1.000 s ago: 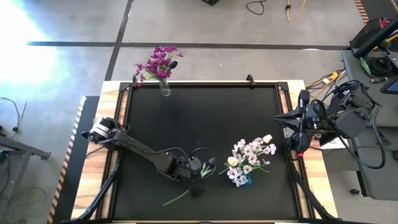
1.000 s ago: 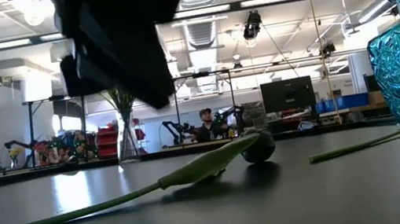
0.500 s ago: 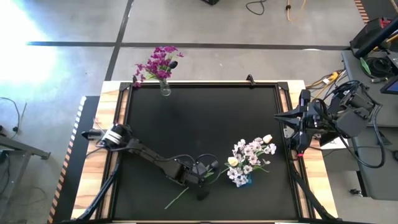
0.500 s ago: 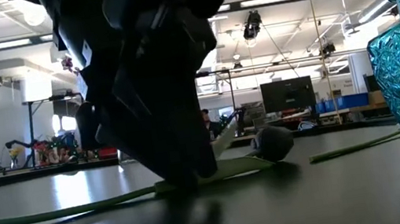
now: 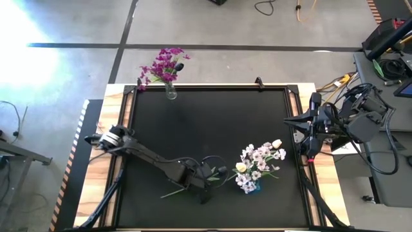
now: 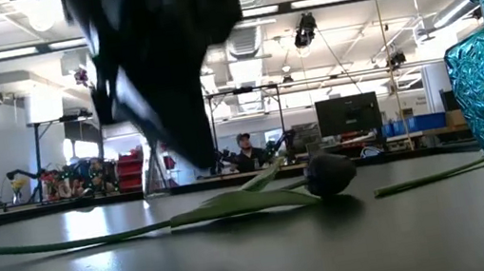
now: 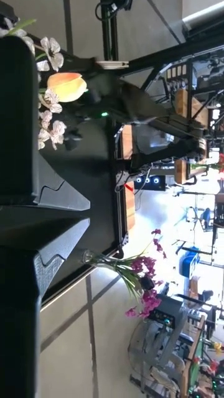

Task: Sort flowers into vase by color
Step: Put the black tulip into the transparent vase

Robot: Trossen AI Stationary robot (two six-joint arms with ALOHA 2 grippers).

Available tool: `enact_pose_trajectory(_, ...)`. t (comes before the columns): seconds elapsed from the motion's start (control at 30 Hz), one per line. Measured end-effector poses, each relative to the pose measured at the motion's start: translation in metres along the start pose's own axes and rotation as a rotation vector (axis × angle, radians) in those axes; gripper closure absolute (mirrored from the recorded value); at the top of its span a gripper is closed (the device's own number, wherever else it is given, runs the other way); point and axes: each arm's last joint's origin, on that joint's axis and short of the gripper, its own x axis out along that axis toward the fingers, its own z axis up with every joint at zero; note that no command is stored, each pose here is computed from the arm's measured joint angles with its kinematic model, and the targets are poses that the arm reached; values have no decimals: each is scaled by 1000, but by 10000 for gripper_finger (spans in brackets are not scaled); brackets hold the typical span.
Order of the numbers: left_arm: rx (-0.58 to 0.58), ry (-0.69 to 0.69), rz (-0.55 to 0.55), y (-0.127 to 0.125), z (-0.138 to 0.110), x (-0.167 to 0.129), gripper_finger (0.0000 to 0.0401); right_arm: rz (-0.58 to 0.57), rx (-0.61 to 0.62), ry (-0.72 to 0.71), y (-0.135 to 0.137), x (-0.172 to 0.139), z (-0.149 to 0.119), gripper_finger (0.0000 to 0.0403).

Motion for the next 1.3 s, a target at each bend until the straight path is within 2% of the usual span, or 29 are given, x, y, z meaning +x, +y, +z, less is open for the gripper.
enact_pose_trajectory(0.23,-28,-133,22,13,13,-62,401,2,-20,-4,0,0,0,380)
enact_pose_trajectory(0.33,-39,-124,45,20,15,-70,400,2,-29,-4,0,0,1,380)
enact_pose_trajectory(0.47,49,-81,54,22,18,-53,383,2,-30,-4,0,0,1,380)
enact_pose_trajectory(0.57,115,-34,-25,20,24,-33,356,2,-19,-4,0,0,1,380)
enact_pose_trajectory(0.63,130,-5,-82,18,26,-20,335,2,-18,-4,0,0,1,380)
enact_pose_trajectory(0.87,179,88,-125,16,21,7,274,5,-7,-11,-4,-3,1,380)
enact_pose_trajectory(1.3,157,138,-77,20,12,34,279,5,-7,-13,-6,-4,1,380)
